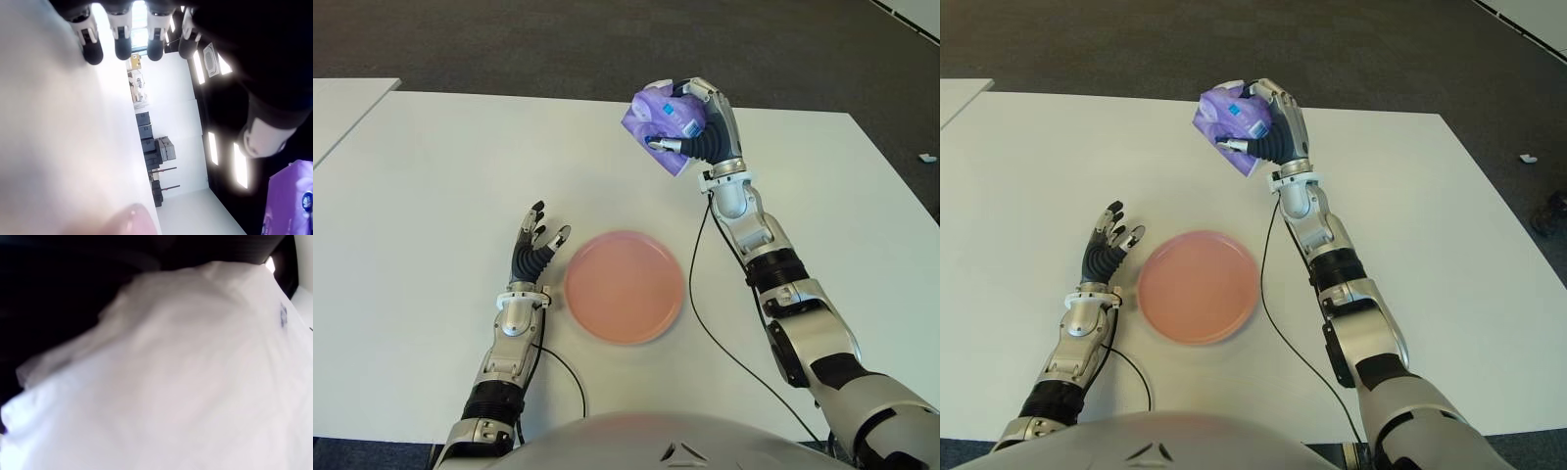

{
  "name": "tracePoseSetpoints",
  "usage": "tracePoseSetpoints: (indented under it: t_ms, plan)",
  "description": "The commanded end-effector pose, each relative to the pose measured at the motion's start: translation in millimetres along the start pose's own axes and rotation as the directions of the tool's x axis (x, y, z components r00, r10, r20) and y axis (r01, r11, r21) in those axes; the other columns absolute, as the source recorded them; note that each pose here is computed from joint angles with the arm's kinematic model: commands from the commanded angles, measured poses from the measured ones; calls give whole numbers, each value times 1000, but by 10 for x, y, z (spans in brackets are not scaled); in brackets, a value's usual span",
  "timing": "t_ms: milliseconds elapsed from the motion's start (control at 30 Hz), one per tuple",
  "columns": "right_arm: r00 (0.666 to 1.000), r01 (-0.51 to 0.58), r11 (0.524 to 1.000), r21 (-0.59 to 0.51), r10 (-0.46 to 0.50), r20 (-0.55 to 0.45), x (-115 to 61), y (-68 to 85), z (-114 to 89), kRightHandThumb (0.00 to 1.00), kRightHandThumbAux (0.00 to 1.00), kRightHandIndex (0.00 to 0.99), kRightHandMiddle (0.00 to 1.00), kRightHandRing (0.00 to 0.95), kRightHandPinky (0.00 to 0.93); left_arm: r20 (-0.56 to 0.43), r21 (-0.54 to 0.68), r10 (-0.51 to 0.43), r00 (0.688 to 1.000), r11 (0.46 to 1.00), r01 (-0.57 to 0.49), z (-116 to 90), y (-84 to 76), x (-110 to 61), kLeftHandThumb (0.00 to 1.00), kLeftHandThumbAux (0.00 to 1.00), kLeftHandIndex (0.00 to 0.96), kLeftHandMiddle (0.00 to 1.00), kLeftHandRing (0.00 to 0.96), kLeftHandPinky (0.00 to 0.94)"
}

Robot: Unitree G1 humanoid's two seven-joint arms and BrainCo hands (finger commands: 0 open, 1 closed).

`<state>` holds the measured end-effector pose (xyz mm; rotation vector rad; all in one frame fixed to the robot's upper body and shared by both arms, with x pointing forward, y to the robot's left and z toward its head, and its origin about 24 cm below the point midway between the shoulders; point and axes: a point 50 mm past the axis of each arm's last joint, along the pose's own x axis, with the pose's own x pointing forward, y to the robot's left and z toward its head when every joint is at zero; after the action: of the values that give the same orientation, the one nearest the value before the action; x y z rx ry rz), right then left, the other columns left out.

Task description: Put the tissue paper into the plate.

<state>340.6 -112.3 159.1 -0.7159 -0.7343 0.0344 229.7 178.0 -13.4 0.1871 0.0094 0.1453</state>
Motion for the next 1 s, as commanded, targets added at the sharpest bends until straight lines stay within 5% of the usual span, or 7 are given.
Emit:
tracePoseSetpoints:
  t_ms: [33,267,533,867,1000]
  plan:
    - [997,-74,997,36,74,13,-248,145,99,748,709,440,888,878,849,-122,26,0,992,1000,3,-222,8,-134,14,593,0,0,0,0]
    - [983,-178,982,63,175,49,-464,219,182,749,709,440,889,878,856,-118,30,1,993,1000,3,-221,10,-133,16,597,0,0,0,0]
    - [918,-391,918,69,384,97,-769,325,286,748,709,440,877,868,850,-118,39,-6,993,999,11,-221,9,-124,18,589,0,0,0,0]
    - [813,-560,826,-61,562,151,-974,355,374,750,706,442,862,860,837,-121,36,-7,993,999,12,-223,7,-114,9,584,0,0,0,0]
    - [744,-654,755,-53,654,134,-1062,344,395,749,706,442,855,850,822,-116,39,-8,993,999,13,-223,2,-109,8,591,0,0,0,0]
